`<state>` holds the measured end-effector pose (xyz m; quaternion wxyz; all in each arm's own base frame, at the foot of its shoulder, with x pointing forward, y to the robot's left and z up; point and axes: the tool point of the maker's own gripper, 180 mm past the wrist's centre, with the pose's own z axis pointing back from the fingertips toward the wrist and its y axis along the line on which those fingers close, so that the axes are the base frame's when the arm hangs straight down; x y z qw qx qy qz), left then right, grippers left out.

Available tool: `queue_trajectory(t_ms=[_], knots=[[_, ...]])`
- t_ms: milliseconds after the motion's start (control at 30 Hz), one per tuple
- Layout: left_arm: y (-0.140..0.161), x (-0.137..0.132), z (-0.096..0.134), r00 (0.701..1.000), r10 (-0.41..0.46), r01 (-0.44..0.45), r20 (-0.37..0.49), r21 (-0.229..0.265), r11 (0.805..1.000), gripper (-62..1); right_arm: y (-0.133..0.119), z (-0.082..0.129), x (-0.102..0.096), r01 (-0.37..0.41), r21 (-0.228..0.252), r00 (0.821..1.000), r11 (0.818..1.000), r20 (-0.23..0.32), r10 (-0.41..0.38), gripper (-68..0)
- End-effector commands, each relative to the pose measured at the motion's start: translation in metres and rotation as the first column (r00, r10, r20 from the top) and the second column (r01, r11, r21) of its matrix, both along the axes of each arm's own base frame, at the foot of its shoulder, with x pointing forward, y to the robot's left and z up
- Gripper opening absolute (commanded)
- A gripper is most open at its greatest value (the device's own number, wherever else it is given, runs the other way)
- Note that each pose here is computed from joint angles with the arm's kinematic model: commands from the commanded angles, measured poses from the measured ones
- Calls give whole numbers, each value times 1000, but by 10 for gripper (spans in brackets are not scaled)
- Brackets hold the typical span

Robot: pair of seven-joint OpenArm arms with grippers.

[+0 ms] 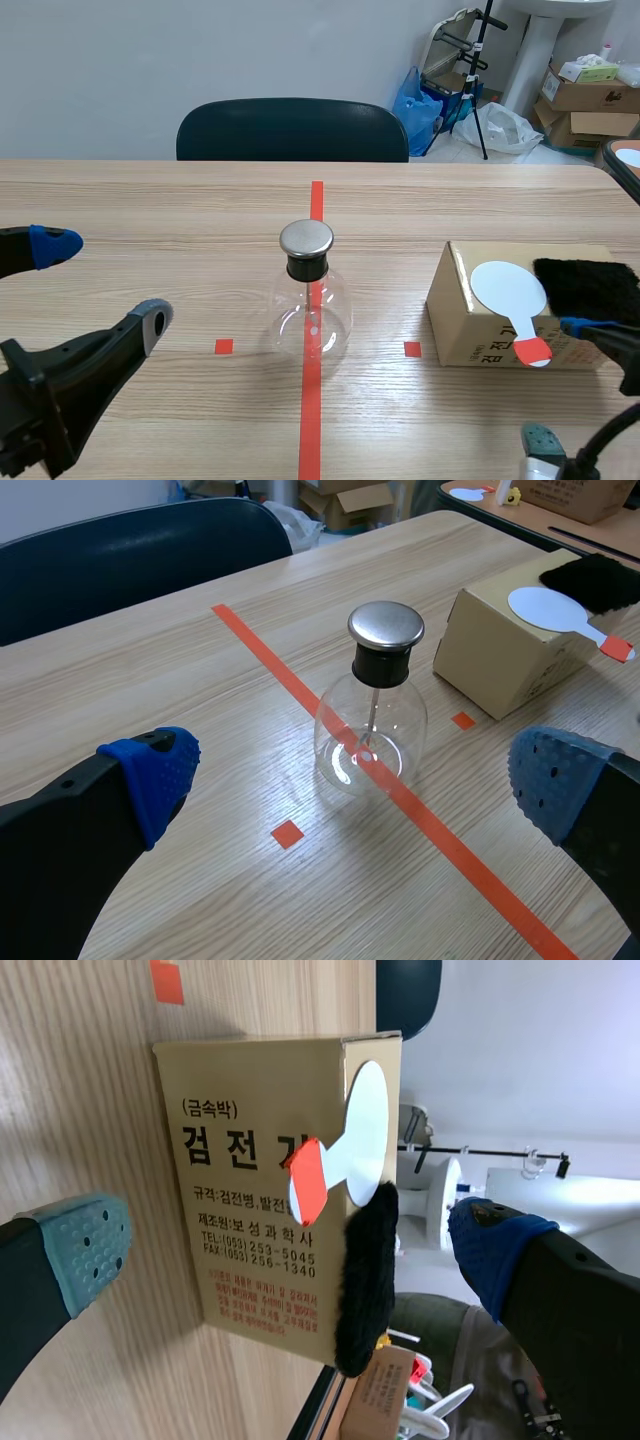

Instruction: Do the electroscope experiment

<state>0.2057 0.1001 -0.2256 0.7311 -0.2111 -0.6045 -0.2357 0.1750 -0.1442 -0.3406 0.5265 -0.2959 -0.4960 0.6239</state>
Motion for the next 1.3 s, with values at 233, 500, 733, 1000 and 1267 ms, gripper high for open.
queue_trajectory(t_ms=[233, 500, 733, 1000, 1267], knots=[[-3, 1, 8, 1000, -5, 5, 22, -15, 1000, 14, -4, 0, 19, 13, -18, 998, 1000, 63, -12, 4], [-3, 1, 8, 1000, -5, 5, 22, -15, 1000, 14, -3, -6, 32, 32, -30, 996, 999, 81, -29, 4], [-3, 1, 8, 1000, -5, 5, 22, -15, 1000, 14, -1, 0, 44, 56, -23, 991, 998, 121, -53, 4], [-3, 1, 7, 1000, -5, 5, 20, -13, 1000, 14, 0, 4, 50, 60, -23, 988, 998, 141, -56, 4], [-3, 1, 7, 1000, -5, 5, 20, -13, 1000, 14, -1, 3, 50, 66, -28, 988, 997, 140, -62, 4]])
